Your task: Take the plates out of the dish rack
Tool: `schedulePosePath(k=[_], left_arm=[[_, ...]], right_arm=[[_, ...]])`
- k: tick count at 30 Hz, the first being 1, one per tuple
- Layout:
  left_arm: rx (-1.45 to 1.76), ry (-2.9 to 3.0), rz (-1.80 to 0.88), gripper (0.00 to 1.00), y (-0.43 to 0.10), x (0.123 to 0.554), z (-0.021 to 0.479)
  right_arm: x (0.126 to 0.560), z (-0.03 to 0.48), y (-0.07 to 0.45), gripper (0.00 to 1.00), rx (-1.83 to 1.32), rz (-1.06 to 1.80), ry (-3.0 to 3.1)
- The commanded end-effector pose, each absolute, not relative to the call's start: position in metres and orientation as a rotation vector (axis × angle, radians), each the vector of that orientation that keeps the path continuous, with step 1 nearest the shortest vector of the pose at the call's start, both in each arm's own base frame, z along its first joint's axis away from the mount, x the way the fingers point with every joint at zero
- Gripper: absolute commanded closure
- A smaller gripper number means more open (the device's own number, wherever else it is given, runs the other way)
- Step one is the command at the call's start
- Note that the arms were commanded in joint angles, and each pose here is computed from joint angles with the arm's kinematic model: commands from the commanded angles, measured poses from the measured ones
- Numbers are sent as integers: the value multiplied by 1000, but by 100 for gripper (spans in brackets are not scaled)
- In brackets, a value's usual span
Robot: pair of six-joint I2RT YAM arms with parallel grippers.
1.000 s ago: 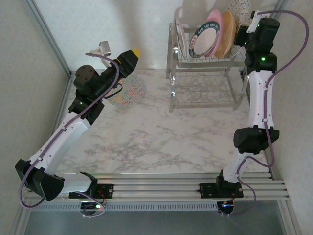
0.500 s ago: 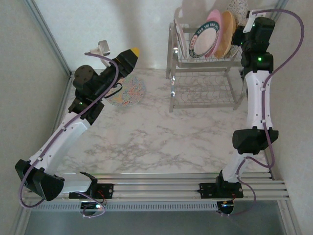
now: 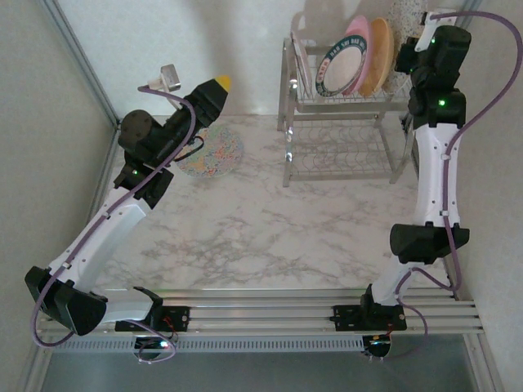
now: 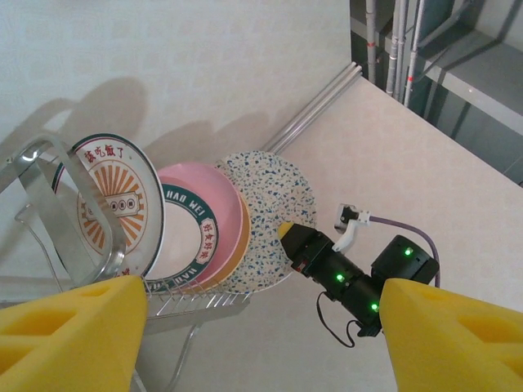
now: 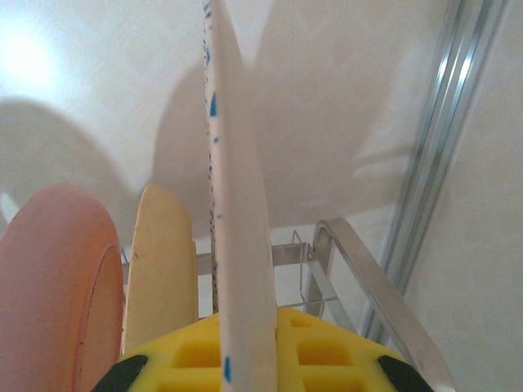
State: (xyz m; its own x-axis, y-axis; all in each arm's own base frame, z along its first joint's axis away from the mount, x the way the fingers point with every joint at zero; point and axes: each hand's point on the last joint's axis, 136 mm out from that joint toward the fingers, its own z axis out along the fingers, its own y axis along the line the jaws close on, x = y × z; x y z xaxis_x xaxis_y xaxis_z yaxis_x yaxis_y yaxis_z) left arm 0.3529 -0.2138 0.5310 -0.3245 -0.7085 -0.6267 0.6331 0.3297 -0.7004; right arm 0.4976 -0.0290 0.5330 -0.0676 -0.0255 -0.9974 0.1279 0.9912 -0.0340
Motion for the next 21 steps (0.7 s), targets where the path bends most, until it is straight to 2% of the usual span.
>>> schedulePosePath(k=[1,21], left_arm=[[-19,1242,-1395,25,-211,330,563],[7,1229,-1422,22,-219,325,569]], right_arm=[[460,603,-34,100,95,-169,1436],[398,669,-42,100,142,-204,1253]])
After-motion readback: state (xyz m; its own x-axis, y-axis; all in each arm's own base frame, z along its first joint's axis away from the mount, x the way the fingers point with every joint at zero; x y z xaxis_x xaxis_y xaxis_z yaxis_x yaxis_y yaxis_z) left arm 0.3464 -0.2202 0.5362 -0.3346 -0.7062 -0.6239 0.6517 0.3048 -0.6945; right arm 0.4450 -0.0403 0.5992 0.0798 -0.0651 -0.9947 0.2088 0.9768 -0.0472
